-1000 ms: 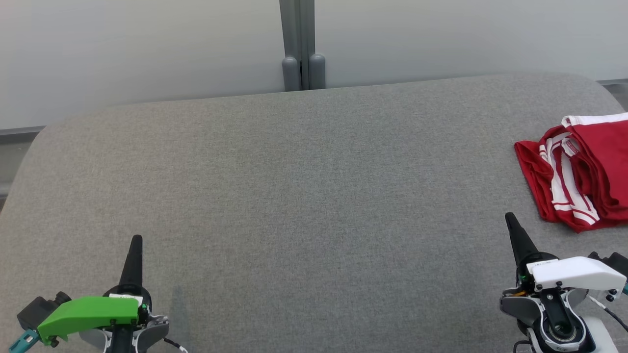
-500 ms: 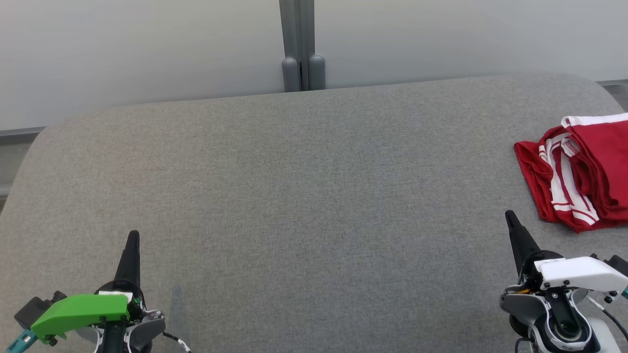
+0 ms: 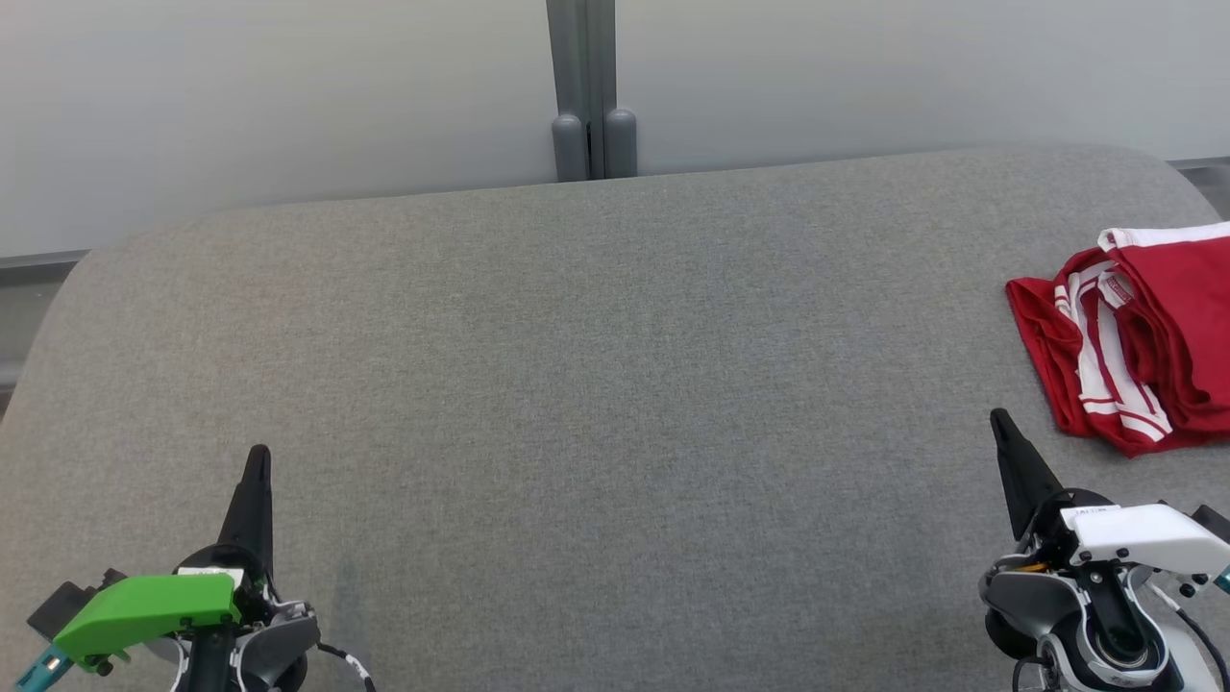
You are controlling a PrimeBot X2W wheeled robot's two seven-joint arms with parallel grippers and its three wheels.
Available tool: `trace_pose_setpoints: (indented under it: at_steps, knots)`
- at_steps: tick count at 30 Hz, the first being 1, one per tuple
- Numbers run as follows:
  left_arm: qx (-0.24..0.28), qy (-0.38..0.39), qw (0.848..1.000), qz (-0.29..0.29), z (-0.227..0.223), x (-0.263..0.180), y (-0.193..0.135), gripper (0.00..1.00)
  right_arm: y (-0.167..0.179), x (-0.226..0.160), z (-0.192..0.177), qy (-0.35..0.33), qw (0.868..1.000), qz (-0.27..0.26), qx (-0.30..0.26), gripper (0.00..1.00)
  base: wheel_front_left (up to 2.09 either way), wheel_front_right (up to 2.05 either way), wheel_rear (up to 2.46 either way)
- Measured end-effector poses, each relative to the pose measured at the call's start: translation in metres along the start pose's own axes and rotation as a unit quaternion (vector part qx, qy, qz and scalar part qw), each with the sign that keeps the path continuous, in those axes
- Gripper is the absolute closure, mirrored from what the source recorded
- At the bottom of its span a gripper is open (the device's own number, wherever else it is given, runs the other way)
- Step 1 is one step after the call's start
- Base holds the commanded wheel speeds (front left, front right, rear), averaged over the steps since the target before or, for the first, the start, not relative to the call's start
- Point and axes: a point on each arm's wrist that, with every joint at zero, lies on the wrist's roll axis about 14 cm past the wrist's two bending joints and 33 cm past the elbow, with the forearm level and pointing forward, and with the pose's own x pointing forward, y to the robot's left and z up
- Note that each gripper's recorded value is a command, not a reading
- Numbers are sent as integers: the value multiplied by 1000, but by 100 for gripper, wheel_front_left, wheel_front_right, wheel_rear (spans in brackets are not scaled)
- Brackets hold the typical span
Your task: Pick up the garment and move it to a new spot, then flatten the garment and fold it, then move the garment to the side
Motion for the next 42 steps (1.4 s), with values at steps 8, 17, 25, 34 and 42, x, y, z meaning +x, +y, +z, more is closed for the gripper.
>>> trace_pose_setpoints:
  at_steps: [8,17,25,34,42]
  knots:
    - [-18,2,1000,-7,0,2,-4,100,2,0,0,1,1000,5,18,100,0,0,0]
    - [-18,2,1000,-7,0,2,-4,100,2,0,0,1,1000,5,18,100,0,0,0]
    - [-18,2,1000,-7,1,2,-4,100,2,0,0,1,1000,5,18,100,0,0,0]
    - [-19,2,1000,-7,1,2,-4,100,2,0,0,1,1000,5,18,100,0,0,0]
    - [-19,1,1000,-7,1,2,-4,100,2,0,0,1,1000,5,19,100,0,0,0]
